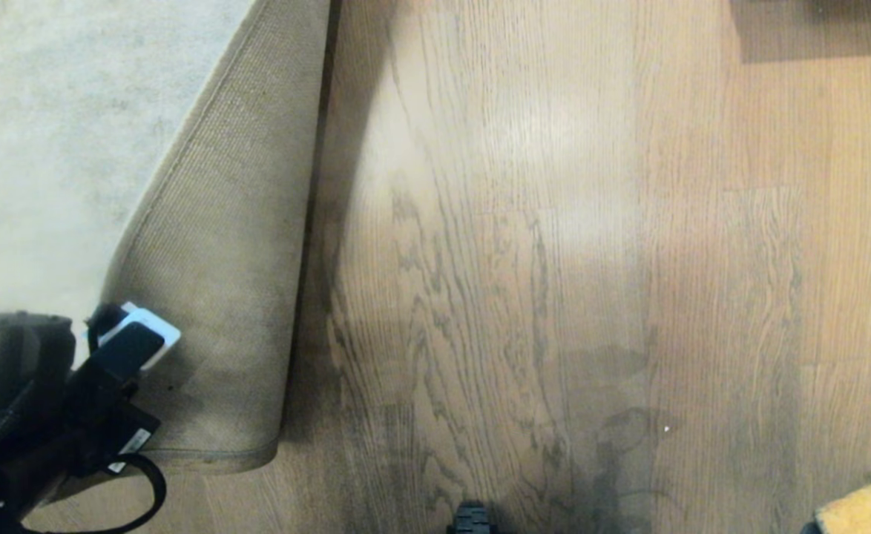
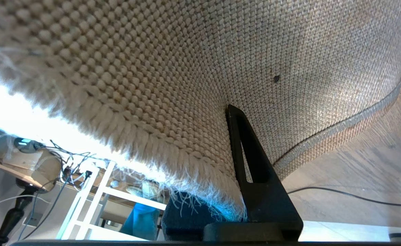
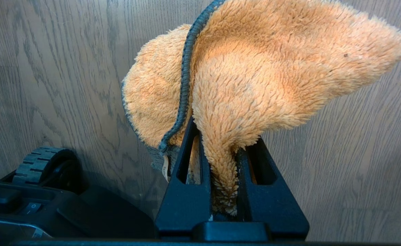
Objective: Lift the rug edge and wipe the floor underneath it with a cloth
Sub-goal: Lay down the carpet
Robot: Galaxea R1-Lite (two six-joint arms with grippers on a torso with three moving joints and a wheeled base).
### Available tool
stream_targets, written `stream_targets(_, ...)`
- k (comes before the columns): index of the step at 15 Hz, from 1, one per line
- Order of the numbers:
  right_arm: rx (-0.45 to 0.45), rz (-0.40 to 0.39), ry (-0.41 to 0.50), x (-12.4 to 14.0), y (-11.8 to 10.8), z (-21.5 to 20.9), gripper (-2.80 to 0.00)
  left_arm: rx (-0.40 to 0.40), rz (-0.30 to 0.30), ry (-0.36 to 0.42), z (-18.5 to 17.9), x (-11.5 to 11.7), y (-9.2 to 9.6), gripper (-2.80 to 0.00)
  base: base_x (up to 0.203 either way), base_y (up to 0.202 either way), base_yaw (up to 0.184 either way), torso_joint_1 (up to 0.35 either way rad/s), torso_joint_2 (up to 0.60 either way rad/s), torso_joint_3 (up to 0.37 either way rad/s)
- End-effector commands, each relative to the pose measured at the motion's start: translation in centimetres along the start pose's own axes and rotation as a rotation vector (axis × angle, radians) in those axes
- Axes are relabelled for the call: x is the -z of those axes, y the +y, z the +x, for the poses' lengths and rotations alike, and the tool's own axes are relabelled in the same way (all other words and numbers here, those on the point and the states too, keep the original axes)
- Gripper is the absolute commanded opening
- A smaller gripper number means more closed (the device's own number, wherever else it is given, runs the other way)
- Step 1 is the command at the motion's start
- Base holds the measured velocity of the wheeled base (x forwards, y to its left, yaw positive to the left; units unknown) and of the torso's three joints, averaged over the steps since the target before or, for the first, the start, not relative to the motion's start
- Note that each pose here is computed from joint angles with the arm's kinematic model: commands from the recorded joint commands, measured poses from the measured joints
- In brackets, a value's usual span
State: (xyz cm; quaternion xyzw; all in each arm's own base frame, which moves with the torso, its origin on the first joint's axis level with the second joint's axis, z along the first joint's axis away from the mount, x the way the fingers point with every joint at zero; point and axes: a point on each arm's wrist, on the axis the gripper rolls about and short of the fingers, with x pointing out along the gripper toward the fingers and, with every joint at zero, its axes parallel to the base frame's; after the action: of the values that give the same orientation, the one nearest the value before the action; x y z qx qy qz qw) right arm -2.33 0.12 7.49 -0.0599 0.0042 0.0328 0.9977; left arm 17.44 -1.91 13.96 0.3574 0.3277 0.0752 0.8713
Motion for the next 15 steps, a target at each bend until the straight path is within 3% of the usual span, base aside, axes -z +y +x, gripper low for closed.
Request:
stream_targets(1,-0.001,-0.001,0.001,0.0,0.0,0.01,-2.8,-0.001,-0.003,0.002,-0.01,0.02,-0.07,-2.8,0.0,0.0,0.0,0.0,0.0,0.0)
stream_targets(7,-0.001,-0.001,0.001,0.0,0.0,0.01,-2.8,-0.001,-0.007,0.002,-0.02,0.02,-0.09,-2.8,0.0,0.0,0.0,0.0,0.0,0.0)
stream_targets(8,-0.001,-0.001,0.001,0.0,0.0,0.01,-2.8,-0.001,-0.007,0.002,-0.02,0.02,-0.09,0.0,0.0,0.0,0.0,0.0,0.0,0.0)
stream_targets(15,-0.001,-0.001,0.001,0.0,0.0,0.01,-2.8,0.001,-0.012,0.001,-0.02,0.04,-0.11,0.0,0.0,0.0,0.0,0.0,0.0,0.0)
